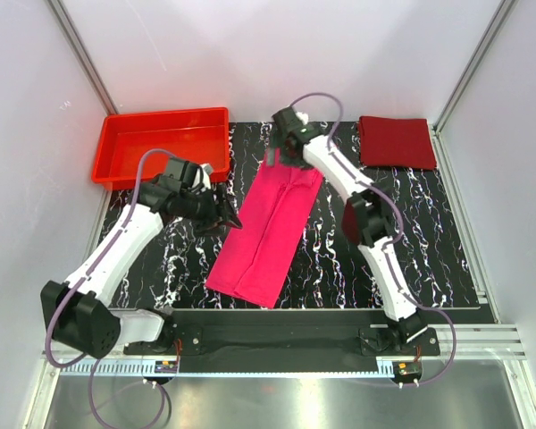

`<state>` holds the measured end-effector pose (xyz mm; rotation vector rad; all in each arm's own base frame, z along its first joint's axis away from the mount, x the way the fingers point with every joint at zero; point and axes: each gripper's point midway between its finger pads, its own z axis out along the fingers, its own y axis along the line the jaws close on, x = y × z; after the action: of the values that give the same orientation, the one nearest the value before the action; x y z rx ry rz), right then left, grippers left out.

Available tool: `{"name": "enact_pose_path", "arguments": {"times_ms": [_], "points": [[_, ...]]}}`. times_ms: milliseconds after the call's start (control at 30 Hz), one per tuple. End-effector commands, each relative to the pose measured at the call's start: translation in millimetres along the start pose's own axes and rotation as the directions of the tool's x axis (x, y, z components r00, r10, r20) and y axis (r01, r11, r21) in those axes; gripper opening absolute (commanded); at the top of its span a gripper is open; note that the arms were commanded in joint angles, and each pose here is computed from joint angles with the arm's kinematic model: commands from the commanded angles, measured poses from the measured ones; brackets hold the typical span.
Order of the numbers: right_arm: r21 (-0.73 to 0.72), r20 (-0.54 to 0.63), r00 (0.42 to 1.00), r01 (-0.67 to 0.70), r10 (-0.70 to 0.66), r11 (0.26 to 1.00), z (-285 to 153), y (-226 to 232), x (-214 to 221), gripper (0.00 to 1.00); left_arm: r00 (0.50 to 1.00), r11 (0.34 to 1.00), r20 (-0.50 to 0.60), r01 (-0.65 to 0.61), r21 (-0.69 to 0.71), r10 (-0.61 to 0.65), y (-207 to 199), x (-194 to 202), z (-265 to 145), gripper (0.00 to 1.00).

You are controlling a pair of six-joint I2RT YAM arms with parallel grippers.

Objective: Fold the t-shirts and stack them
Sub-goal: Fold the tshirt

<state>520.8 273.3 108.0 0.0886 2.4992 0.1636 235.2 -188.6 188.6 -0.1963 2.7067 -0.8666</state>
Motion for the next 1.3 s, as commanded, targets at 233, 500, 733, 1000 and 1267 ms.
{"name": "enact_pose_path", "arguments": {"times_ms": [233,500,733,1000,1267], "points": [[0.156,-0.140,0.987,0.107,-0.085,0.982,57,-9,69,1.00,0.999,0.999,0.030,-0.040,0.001,0.040,23,20,-17,0.68],[0.052,-0.027,0.963,0.267,-0.266,0.962,81,-10,27,1.00,0.991,0.992,-0.032,-0.129,0.019,0.129,25,35,2,0.76],[-0.065,0.119,0.966,0.238,-0.229,0.969,13,6,-39,1.00,0.968,0.969,-0.077,-0.242,-0.040,0.239,10,28,58,0.81],[-0.091,-0.017,0.993,0.114,-0.116,0.989,-89,-29,-14,1.00,0.962,0.964,-0.149,-0.244,-0.108,0.227,26,20,124,0.79],[-0.066,-0.113,0.992,-0.061,0.053,0.996,-135,-111,49,1.00,0.953,0.956,-0.273,-0.195,-0.217,0.132,55,49,169,0.78]]}}
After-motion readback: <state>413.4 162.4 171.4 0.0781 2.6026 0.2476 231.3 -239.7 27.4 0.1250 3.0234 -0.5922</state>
